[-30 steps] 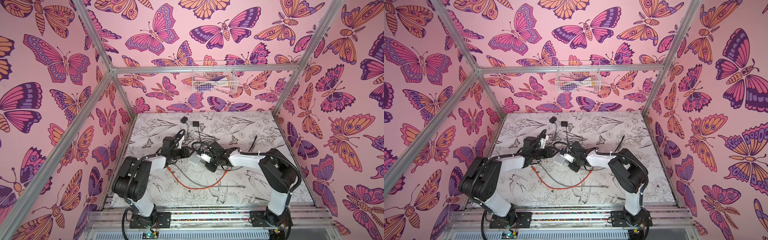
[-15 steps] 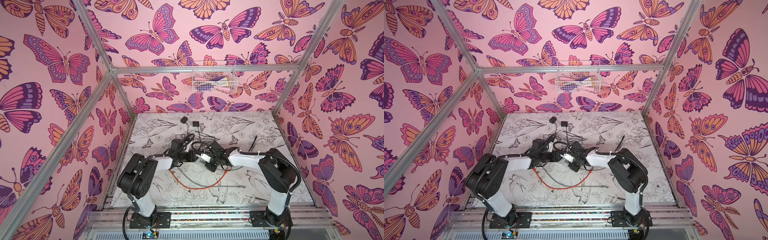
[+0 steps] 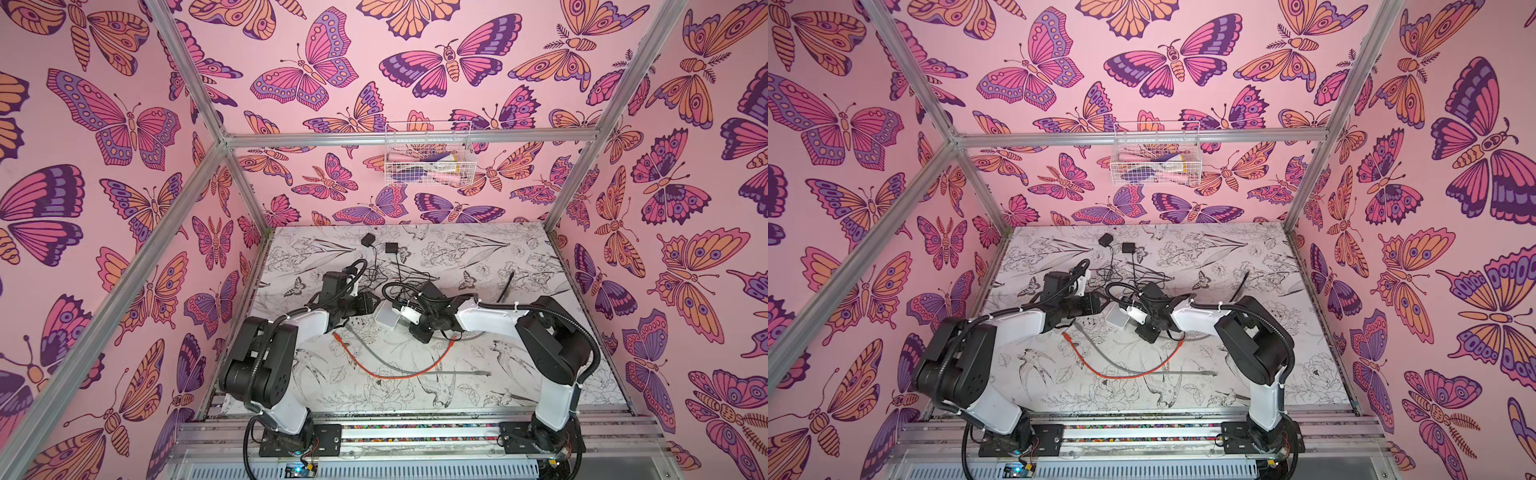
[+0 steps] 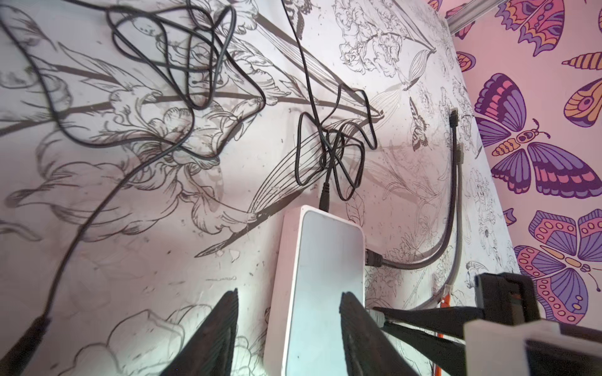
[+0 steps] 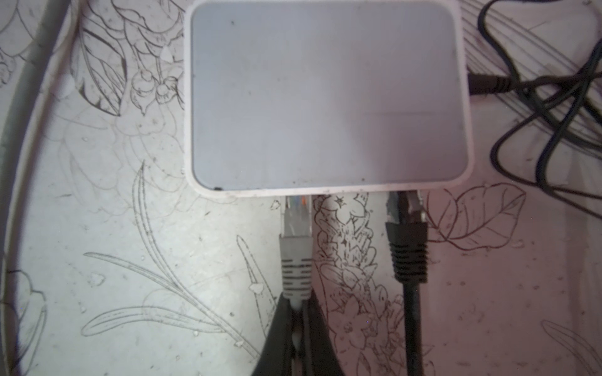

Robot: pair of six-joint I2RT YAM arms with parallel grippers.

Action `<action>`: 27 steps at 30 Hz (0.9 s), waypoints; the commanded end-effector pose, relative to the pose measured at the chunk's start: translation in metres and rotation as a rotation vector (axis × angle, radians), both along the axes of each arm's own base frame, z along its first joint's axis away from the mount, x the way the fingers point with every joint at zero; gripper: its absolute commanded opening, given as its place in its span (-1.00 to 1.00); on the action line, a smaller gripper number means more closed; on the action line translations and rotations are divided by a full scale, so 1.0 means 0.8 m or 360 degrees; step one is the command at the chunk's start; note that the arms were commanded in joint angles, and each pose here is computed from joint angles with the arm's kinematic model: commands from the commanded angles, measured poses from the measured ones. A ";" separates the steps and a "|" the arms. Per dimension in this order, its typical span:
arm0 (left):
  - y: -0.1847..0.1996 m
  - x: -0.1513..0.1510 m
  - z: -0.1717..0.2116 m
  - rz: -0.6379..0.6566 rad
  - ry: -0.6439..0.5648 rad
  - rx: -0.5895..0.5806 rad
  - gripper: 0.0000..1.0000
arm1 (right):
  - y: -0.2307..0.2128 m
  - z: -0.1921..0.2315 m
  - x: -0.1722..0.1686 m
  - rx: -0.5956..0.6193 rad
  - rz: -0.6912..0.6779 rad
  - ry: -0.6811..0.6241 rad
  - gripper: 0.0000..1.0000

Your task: Insert the plug into the switch port

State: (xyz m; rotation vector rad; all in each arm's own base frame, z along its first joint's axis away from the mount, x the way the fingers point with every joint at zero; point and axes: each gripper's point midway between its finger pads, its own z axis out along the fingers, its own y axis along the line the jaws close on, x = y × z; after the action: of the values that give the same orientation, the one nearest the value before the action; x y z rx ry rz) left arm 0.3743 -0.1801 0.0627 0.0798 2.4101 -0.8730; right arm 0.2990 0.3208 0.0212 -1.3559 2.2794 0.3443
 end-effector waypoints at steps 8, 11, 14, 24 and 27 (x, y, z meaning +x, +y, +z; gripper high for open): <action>-0.035 -0.028 -0.045 -0.0165 0.0171 0.0025 0.02 | 0.015 0.005 0.002 0.0042 0.0038 0.0014 -1.00; -0.045 -0.035 -0.049 -0.0213 0.0171 0.0044 -0.05 | 0.018 0.005 0.003 0.0044 0.0038 0.0024 -1.00; -0.053 -0.045 -0.056 -0.0251 0.0176 0.0080 -0.12 | 0.022 0.007 0.002 0.0049 0.0047 0.0044 -1.00; -0.090 -0.093 -0.089 -0.0463 0.0237 0.0205 -0.23 | 0.045 0.016 0.010 0.0084 0.0098 0.0092 -1.00; -0.100 -0.105 -0.090 -0.0526 0.0240 0.0200 -0.25 | 0.049 0.011 0.018 0.0060 0.0094 0.0099 -1.00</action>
State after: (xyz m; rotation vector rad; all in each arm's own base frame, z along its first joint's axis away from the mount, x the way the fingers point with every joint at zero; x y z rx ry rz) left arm 0.3656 -0.2293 0.0326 0.2969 2.4260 -0.7300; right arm 0.2948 0.3194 0.0201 -1.4145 2.4119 0.3374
